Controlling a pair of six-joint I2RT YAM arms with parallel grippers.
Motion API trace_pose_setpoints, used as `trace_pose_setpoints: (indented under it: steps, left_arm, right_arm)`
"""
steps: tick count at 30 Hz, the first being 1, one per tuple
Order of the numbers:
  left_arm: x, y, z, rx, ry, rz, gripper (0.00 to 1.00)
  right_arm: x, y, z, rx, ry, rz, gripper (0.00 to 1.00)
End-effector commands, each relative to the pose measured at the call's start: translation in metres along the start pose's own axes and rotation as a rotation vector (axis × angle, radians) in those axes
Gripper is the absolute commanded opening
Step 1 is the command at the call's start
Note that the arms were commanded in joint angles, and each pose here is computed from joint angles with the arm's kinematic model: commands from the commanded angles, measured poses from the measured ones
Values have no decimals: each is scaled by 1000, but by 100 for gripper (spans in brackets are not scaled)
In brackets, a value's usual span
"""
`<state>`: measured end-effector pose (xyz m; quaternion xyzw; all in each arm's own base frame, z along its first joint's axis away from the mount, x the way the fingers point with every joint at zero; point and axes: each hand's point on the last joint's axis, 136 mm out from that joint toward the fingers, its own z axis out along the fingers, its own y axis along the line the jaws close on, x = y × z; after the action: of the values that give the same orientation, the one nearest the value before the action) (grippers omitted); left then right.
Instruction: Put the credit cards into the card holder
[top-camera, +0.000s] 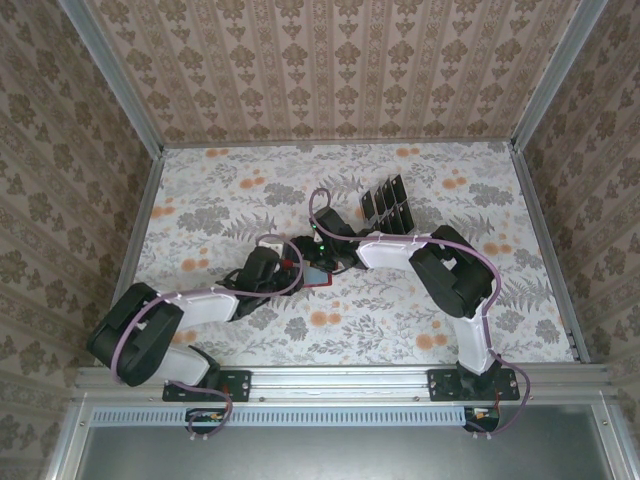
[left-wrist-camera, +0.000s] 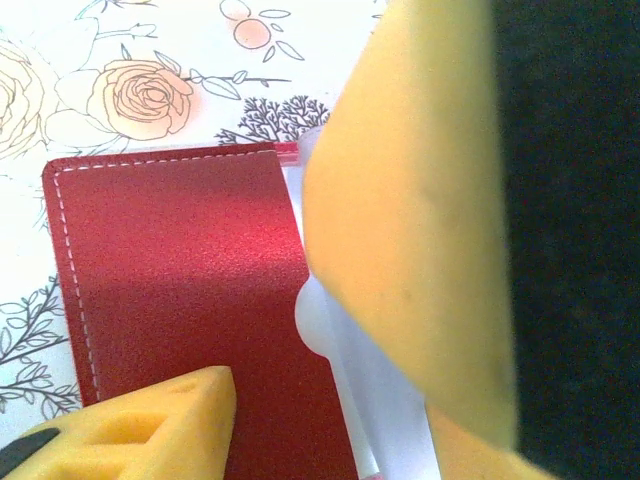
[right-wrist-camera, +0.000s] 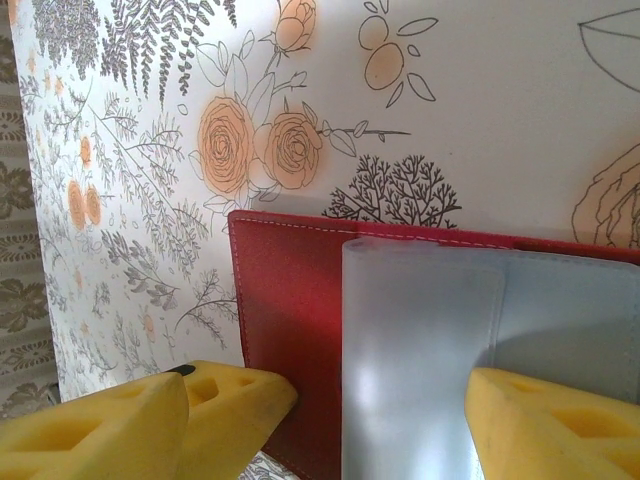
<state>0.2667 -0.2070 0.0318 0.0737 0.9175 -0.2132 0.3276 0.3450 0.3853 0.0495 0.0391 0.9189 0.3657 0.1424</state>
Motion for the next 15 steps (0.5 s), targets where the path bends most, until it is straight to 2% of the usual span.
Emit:
trace_pose_setpoints:
  steps: [1, 15]
  left_arm:
    - [8, 8, 4, -50, 33, -5, 54]
    - [12, 10, 6, -52, 37, -11, 53]
  right_arm:
    - [5, -7, -2, 8, 21, 27, 76]
    - [-5, -13, -24, 8, -24, 41, 76]
